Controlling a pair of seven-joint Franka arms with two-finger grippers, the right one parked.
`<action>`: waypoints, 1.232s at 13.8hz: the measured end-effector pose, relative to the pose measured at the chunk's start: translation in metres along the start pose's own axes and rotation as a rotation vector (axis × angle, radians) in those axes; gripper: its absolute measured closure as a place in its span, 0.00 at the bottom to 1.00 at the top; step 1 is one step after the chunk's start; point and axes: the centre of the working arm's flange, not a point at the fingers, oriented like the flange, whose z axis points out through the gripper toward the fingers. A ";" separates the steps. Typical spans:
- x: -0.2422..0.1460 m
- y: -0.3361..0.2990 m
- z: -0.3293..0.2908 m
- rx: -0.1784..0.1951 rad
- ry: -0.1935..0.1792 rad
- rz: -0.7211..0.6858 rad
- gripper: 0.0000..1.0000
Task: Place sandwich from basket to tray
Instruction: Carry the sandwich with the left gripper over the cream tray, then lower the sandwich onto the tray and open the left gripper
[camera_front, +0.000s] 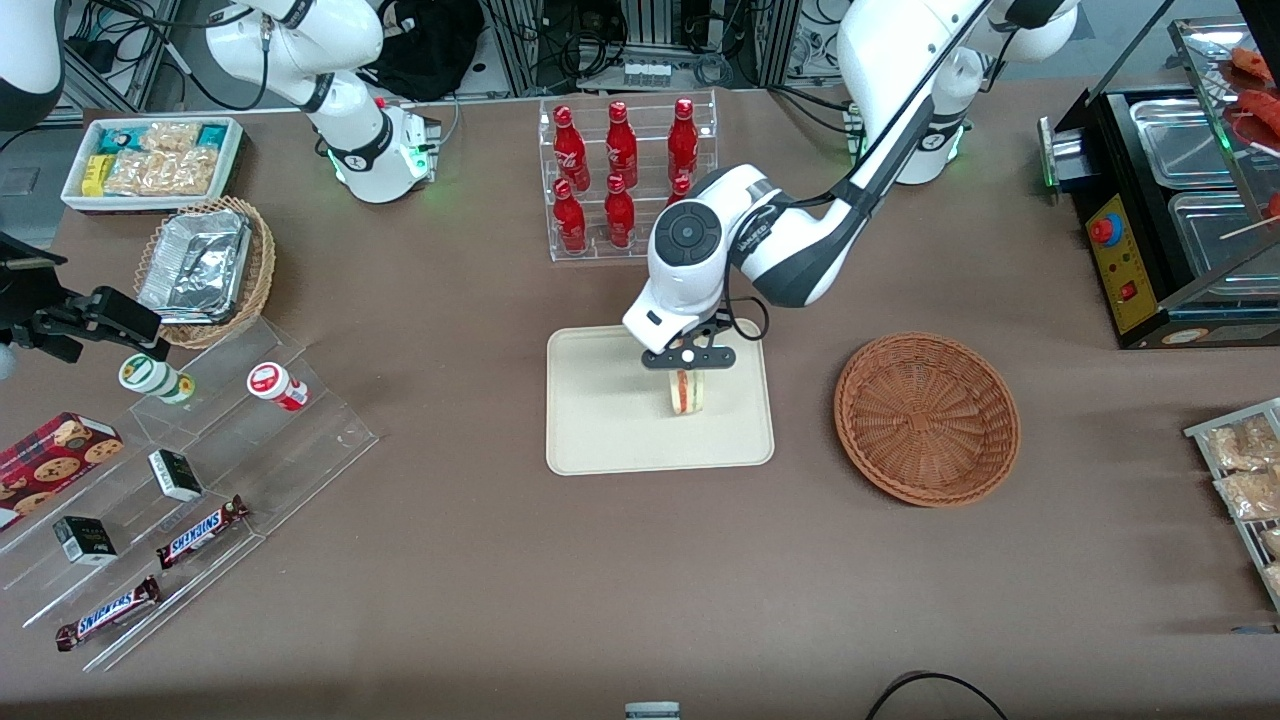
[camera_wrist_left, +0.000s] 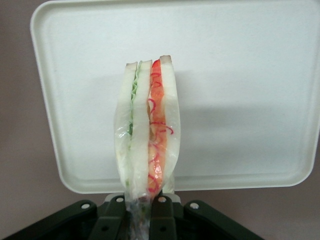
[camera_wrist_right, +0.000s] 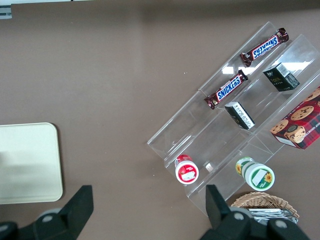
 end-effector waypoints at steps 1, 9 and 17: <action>-0.002 0.005 0.008 -0.006 0.000 0.007 0.86; 0.002 0.016 0.057 0.001 0.029 0.015 0.86; 0.008 0.019 0.052 -0.012 0.038 0.004 0.47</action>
